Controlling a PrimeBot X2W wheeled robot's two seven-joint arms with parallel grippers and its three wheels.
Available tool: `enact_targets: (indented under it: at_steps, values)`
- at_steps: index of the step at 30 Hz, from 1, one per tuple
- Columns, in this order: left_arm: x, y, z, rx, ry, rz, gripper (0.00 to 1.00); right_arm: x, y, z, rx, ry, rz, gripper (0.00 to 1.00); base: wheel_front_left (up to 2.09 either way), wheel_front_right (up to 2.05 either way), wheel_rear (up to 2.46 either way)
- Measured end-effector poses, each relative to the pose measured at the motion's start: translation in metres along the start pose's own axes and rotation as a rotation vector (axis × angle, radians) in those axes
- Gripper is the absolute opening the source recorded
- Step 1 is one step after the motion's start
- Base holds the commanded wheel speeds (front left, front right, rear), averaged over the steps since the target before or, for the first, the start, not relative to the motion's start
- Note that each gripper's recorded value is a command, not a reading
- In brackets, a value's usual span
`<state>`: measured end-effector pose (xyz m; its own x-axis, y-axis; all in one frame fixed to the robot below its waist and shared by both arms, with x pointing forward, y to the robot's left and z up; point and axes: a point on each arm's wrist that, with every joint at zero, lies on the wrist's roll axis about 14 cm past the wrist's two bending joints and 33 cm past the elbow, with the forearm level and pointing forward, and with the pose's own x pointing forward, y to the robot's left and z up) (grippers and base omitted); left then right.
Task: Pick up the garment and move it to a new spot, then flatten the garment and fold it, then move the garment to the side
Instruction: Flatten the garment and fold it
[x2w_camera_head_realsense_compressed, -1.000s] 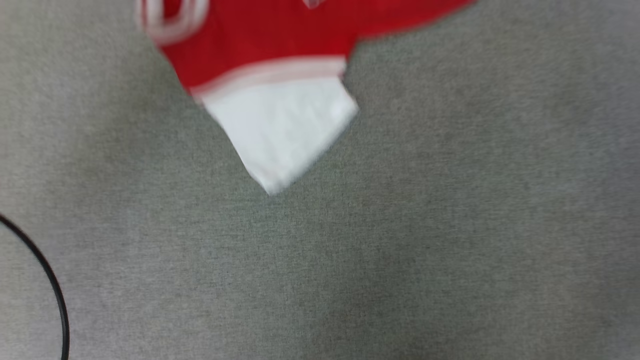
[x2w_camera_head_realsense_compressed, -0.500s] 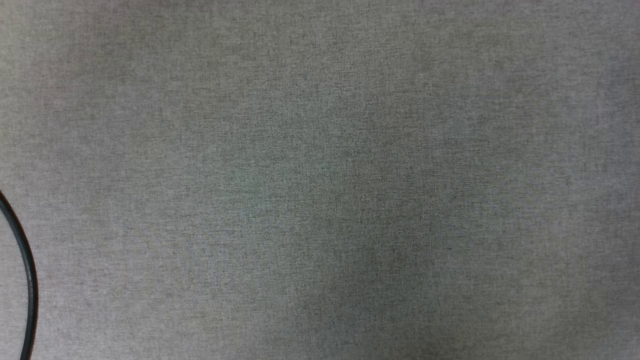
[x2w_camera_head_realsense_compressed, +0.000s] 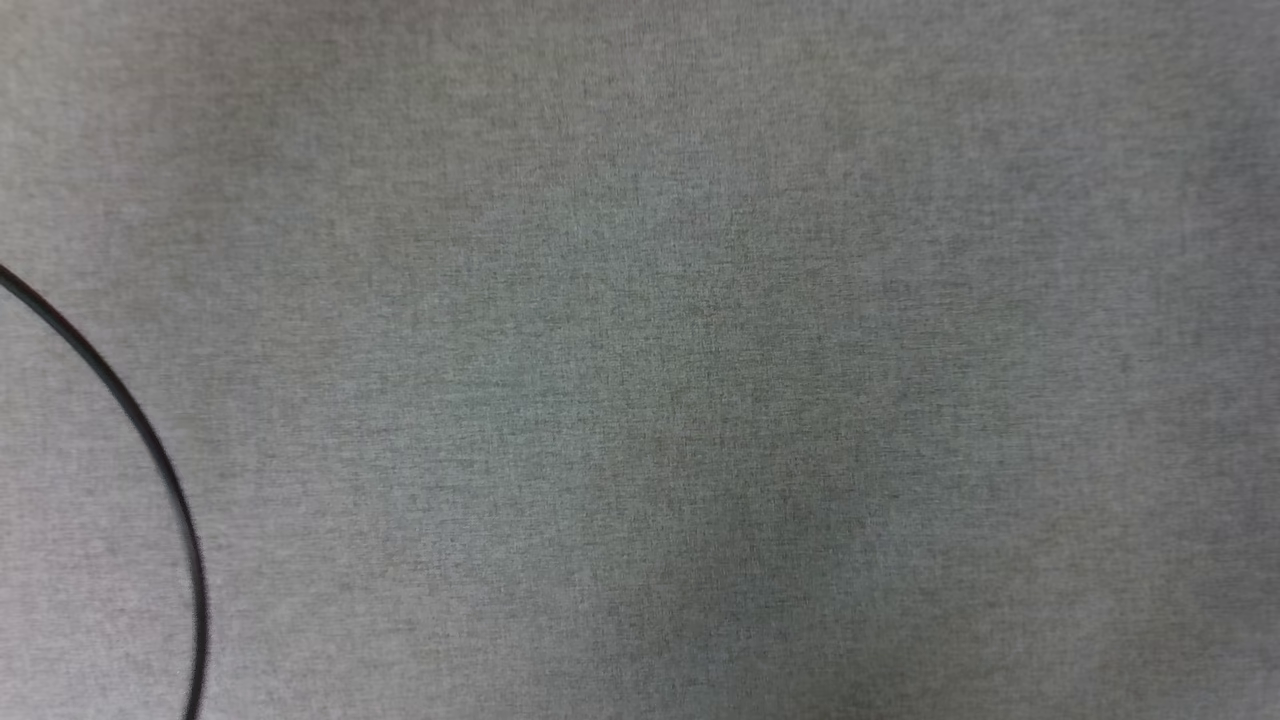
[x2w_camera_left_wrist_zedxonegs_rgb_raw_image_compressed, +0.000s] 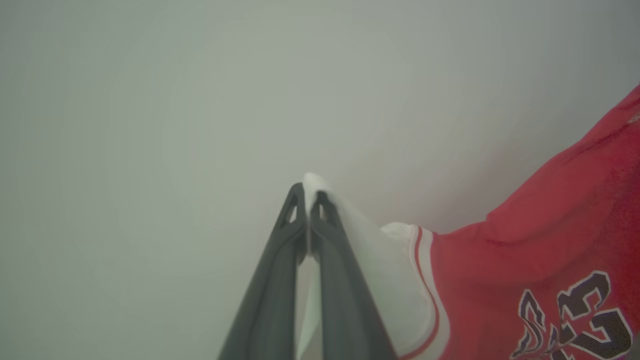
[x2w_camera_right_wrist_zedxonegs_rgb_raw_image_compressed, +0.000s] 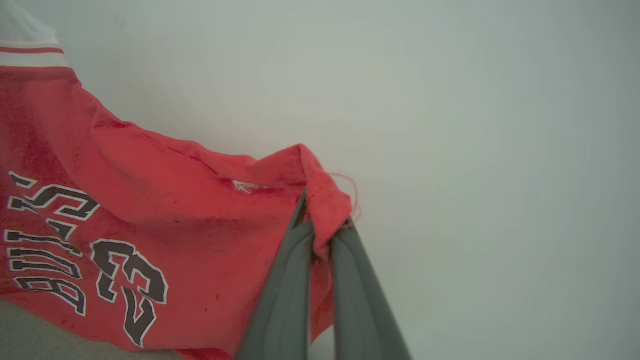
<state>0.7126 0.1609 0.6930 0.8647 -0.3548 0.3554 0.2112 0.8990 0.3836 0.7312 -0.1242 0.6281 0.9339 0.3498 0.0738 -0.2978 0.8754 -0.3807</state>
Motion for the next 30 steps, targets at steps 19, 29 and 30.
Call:
enact_targets:
  at_steps: [19,29,30]
  values:
    - [-0.188,-0.097,-0.075,-0.193,0.339,-0.098,0.0,-0.142,0.091,-0.095,0.141,0.273,0.206,0.0,0.0,0.0,0.0]
    - [-0.317,-0.142,-0.058,-0.293,0.524,-0.114,0.0,-0.244,0.111,-0.118,0.19,0.391,0.247,0.0,0.0,0.0,0.0]
    - [-0.329,-0.146,-0.056,-0.3,0.543,-0.117,0.0,-0.253,0.112,-0.119,0.199,0.397,0.244,0.0,0.0,0.0,0.0]
